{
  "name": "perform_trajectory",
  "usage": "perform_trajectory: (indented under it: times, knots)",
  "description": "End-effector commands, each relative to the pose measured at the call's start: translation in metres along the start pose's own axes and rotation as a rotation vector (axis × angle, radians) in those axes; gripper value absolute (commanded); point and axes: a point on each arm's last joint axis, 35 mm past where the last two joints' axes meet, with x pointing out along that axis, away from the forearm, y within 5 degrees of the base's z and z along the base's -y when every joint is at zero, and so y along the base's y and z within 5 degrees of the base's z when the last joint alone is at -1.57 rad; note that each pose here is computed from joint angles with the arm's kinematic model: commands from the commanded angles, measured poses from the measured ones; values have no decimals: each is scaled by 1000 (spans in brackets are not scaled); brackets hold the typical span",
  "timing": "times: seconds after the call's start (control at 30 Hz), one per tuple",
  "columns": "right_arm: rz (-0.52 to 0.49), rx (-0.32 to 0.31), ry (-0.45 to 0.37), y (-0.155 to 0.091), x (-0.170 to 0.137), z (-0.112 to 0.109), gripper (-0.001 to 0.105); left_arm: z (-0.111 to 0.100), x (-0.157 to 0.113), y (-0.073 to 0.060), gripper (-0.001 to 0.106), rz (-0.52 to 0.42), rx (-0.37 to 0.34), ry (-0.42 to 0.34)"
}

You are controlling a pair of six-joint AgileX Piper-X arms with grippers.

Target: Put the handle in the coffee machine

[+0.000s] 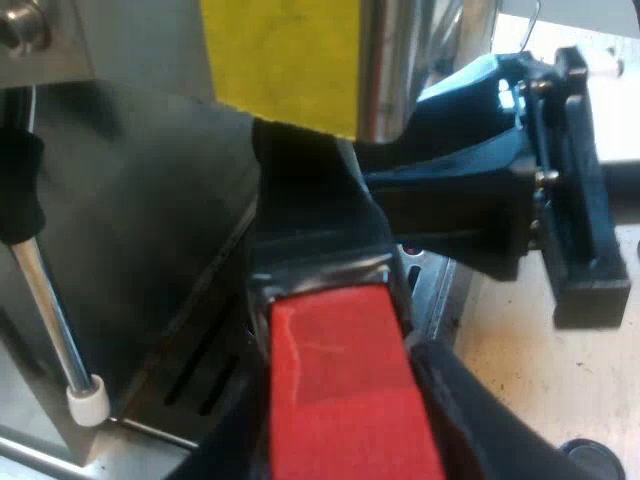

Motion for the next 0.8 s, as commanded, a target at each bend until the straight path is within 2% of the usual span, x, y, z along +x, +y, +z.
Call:
perform_trajectory:
  times: [0.03, 0.17, 0.23, 0.3, 0.5, 0.63, 0.7, 0.8]
  knots:
    - [-7, -11, -50, 3, 8, 6, 36, 9, 0, -7, 0, -73, 67, -121]
    - [-40, 7, -110, 8, 15, 10, 36, 9, 0, -7, 0, -73, 67, -121]
    - [-49, -3, -140, 11, 20, 13, 36, 9, 0, -7, 0, -73, 67, -121]
    - [-54, -17, -149, 13, 23, 16, 36, 9, 0, -7, 0, -73, 67, -121]
    - [-162, 18, -149, 11, 27, 23, 36, 9, 0, -7, 0, -73, 67, -121]
    - [-160, 23, -155, 11, 26, 24, 36, 9, 0, -7, 0, -73, 67, -121]
    - [-161, 29, -161, 10, 26, 25, 32, 9, 0, -7, 0, -73, 67, -121]
    - [-162, 39, -177, 10, 26, 27, 19, 9, 0, -7, 0, -73, 67, -121]
